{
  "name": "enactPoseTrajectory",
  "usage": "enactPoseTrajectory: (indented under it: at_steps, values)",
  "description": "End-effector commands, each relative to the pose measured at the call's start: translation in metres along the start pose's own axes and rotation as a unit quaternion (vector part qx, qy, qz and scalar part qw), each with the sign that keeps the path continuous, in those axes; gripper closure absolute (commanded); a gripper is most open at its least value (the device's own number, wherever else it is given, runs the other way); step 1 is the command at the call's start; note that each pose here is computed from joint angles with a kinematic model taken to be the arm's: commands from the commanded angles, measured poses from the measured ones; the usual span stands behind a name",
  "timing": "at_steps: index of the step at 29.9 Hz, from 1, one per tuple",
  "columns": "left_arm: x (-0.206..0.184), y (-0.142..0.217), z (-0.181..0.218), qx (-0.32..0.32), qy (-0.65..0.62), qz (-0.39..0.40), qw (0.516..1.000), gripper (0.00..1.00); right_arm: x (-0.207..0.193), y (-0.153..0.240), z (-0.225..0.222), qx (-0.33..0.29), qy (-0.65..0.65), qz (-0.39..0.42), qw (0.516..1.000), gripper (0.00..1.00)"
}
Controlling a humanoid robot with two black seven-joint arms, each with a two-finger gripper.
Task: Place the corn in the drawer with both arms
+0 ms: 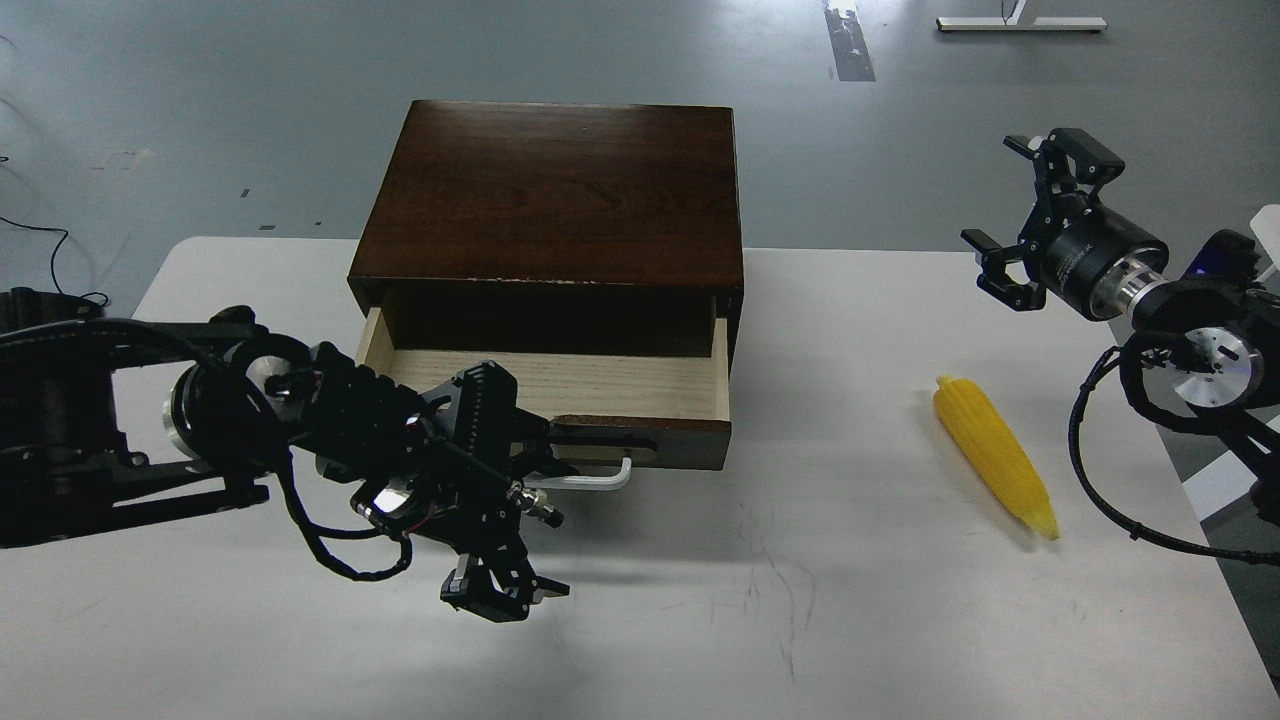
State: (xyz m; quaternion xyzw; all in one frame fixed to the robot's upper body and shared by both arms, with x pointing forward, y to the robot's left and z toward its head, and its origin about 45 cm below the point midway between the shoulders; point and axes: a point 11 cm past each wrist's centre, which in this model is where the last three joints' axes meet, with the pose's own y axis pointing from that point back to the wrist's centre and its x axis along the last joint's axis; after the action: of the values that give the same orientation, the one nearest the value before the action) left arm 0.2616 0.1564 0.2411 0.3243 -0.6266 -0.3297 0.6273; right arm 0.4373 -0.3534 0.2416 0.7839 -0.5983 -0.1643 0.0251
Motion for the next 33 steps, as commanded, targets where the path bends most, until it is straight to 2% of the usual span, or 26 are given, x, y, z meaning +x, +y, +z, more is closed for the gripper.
enactPoseTrajectory:
  at_steps: [1,14,33]
  values:
    - [0.001,0.002,-0.005,0.009,-0.004,0.0,1.0,0.01,0.001,0.0,0.001,-0.001,0.0,0.001,1.0,0.0]
    - [0.002,0.003,-0.008,0.014,-0.003,0.001,1.0,0.01,0.003,0.001,0.001,-0.001,0.0,0.001,1.0,0.0]
    - [0.019,0.023,-0.02,0.043,-0.03,0.01,0.999,0.01,0.005,0.001,0.001,-0.002,0.0,0.002,1.0,0.0]
